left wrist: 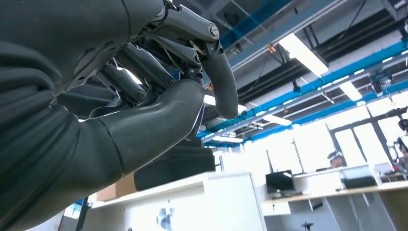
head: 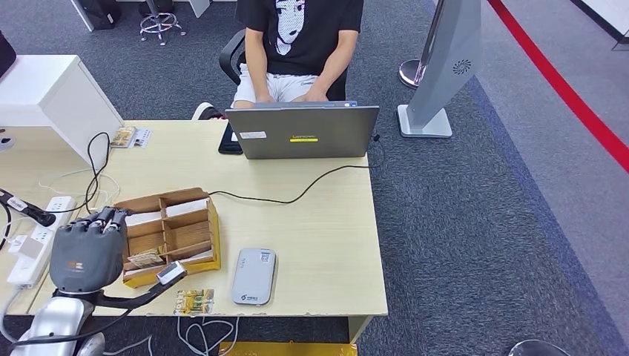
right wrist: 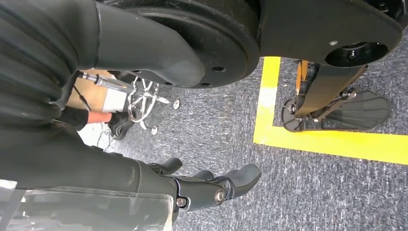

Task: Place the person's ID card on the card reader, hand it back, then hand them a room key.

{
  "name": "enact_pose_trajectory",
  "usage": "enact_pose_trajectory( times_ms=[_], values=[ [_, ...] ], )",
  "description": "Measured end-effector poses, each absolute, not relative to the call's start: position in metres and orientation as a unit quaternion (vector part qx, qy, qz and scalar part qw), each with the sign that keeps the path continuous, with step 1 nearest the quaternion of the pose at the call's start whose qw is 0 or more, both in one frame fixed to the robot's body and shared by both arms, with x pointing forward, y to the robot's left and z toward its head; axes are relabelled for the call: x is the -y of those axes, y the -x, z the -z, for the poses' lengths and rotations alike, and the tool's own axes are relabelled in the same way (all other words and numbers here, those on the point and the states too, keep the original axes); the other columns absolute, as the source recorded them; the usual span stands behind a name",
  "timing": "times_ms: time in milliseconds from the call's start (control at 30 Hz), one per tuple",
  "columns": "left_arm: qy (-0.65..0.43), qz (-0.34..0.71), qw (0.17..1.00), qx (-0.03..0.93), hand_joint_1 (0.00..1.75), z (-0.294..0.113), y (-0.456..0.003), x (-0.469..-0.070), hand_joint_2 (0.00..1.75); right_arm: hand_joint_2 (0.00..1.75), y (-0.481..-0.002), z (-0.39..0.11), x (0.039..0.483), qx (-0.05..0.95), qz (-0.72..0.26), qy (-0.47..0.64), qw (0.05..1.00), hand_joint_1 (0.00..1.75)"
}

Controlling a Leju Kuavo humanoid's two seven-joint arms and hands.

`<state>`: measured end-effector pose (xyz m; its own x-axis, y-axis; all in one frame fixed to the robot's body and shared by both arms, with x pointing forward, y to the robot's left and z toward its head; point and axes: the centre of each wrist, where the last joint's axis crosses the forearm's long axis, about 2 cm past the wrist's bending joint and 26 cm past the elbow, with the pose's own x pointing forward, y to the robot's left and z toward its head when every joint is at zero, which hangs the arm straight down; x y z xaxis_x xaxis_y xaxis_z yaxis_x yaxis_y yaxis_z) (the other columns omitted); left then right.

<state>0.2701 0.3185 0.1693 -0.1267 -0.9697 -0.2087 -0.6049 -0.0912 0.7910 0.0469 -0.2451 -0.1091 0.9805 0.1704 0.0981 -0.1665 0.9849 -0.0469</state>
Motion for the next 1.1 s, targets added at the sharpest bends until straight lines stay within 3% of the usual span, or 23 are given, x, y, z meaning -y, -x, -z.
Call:
enact_pose_trajectory(
  times_ms=[1100],
  values=[
    [-0.62, 0.395, 0.197, 0.648, 1.75, -0.184, -0.267, -0.316, 1.75, 1.75, -0.047, 0.109, 0.245, 0.054, -0.089, 0.018, 0.994, 0.0]
  ],
)
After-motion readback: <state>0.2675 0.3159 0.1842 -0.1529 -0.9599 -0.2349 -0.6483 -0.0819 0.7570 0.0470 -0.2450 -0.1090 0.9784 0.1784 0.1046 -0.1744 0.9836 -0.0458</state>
